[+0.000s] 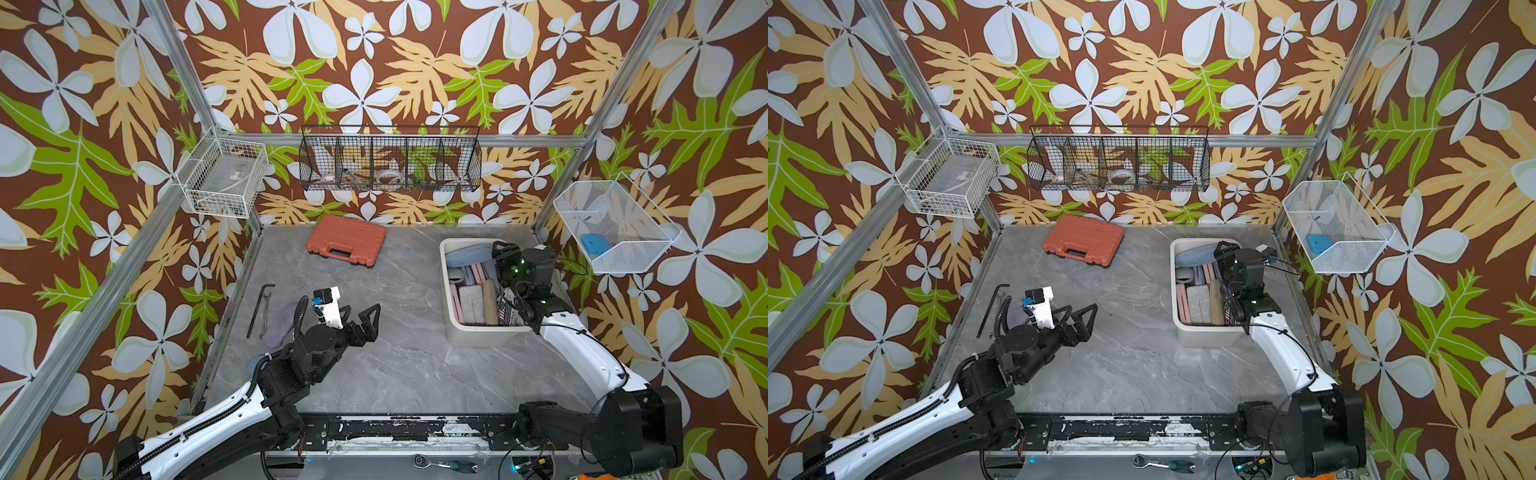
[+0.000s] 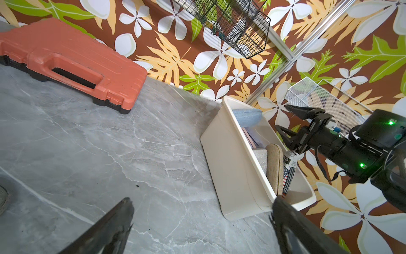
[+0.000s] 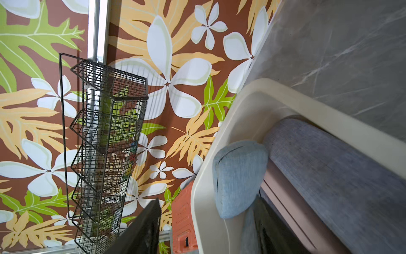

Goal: Put the glasses cases into the storage boxes
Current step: Place the glasses case in the storage box, then pick up the glasses case at the center of the board, then place the glasses case in the storage box.

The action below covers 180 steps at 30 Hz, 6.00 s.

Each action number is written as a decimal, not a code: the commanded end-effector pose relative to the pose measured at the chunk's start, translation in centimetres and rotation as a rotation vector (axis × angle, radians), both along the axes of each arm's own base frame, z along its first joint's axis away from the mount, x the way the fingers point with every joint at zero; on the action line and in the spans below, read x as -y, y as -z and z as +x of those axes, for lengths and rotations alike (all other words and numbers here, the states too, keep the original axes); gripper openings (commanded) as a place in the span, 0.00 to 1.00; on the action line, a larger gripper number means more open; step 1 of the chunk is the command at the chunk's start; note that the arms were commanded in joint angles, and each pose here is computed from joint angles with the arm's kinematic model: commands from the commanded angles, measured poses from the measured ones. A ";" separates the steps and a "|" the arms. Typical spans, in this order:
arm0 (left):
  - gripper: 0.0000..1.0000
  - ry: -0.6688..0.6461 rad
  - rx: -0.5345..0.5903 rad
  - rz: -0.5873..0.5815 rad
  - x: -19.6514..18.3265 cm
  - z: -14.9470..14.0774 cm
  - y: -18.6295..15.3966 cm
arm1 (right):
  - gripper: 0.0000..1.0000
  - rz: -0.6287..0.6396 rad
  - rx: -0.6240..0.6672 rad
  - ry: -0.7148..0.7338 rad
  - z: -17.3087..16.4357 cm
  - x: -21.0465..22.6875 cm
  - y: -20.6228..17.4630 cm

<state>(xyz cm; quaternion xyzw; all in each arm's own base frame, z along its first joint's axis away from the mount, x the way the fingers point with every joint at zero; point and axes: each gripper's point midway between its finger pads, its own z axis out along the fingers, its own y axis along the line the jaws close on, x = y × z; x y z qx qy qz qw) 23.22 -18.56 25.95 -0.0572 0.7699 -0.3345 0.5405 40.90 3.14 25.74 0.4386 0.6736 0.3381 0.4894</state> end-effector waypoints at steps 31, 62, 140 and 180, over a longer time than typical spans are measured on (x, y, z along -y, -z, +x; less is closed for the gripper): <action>1.00 -0.544 -0.458 0.050 -17.4 6.2 10.1 | 0.83 -0.486 0.085 -0.534 -10.9 -6.6 -3.5; 0.90 -0.450 -0.671 0.095 -11.9 8.2 19.4 | 0.85 -0.483 0.113 -0.575 -11.9 -7.1 -4.4; 0.51 0.316 -0.080 0.127 8.4 3.2 3.0 | 0.82 -0.355 0.167 -1.001 -12.0 -21.7 -5.3; 1.00 0.048 0.098 0.032 -0.1 0.2 -0.3 | 0.29 -0.678 0.119 -0.812 -9.3 -19.7 -8.7</action>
